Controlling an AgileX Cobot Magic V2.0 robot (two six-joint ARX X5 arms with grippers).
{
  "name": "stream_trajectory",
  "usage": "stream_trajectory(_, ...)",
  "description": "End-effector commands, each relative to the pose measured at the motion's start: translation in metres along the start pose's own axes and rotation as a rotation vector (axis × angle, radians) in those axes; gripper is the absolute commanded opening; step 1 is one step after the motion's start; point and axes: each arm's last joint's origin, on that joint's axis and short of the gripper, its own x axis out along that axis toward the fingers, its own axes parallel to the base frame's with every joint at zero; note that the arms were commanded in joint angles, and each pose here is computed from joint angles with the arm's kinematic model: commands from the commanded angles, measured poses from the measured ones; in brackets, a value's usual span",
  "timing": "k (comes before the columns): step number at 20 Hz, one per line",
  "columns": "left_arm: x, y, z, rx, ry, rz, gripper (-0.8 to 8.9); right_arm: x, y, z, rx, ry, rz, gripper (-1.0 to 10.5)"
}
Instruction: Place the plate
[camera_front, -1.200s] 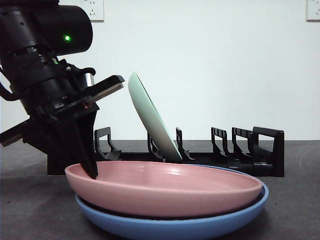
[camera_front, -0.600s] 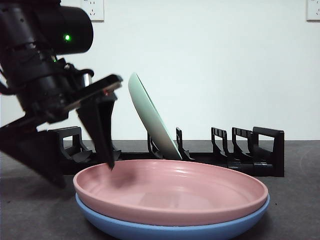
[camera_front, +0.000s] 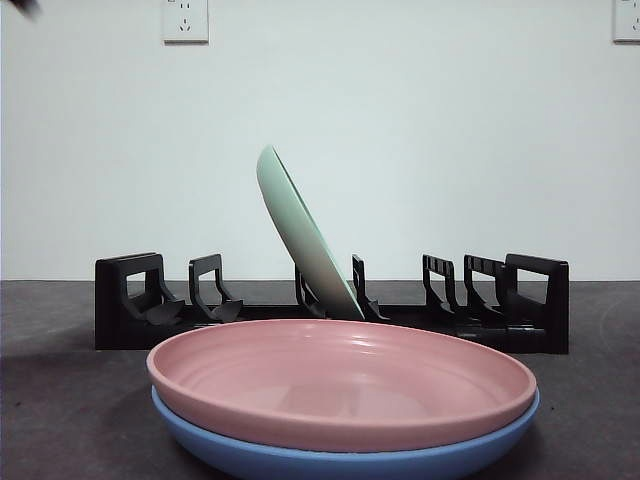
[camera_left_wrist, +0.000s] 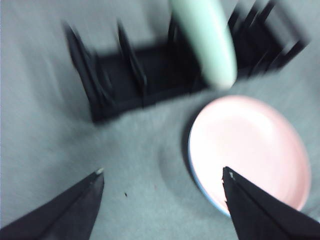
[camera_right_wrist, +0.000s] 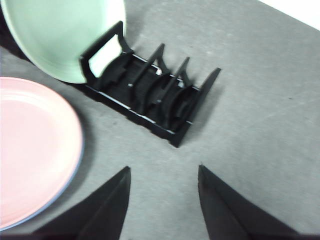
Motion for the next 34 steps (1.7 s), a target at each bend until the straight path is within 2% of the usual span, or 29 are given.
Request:
stream_trajectory(1, -0.035, 0.000, -0.011, 0.027, -0.117, 0.001, 3.75, 0.001, 0.001, 0.000, 0.021, 0.000, 0.035, 2.1)
stream_trajectory(4, -0.055, 0.003, -0.034, 0.016, -0.106, 0.080, 3.75, 0.006, 0.004, 0.003, 0.077, 0.016, 0.108, 2.1)
stream_trajectory(7, -0.059, 0.004, -0.041, 0.011, -0.079, 0.088, 3.75, 0.026, 0.007, 0.017, 0.107, 0.053, 0.193, 2.2)
stream_trajectory(13, -0.059, 0.003, -0.034, -0.002, -0.146, 0.087, 3.75, 0.091, 0.016, 0.075, 0.204, 0.067, 0.441, 2.2)
stream_trajectory(16, -0.059, 0.003, -0.033, -0.002, -0.157, 0.085, 3.75, 0.123, 0.020, 0.104, 0.223, 0.057, 0.524, 2.2)
stream_trajectory(24, -0.059, 0.003, -0.033, -0.002, -0.155, 0.085, 3.75, 0.187, 0.038, 0.158, 0.198, 0.061, 0.593, 2.2)
stream_trajectory(28, -0.059, 0.003, -0.033, -0.002, -0.155, 0.085, 3.75, 0.205, 0.051, 0.164, 0.184, 0.079, 0.617, 2.2)
stream_trajectory(34, -0.059, 0.003, -0.033, -0.002, -0.155, 0.086, 3.75, 0.230, 0.068, 0.154, 0.171, 0.122, 0.627, 2.2)
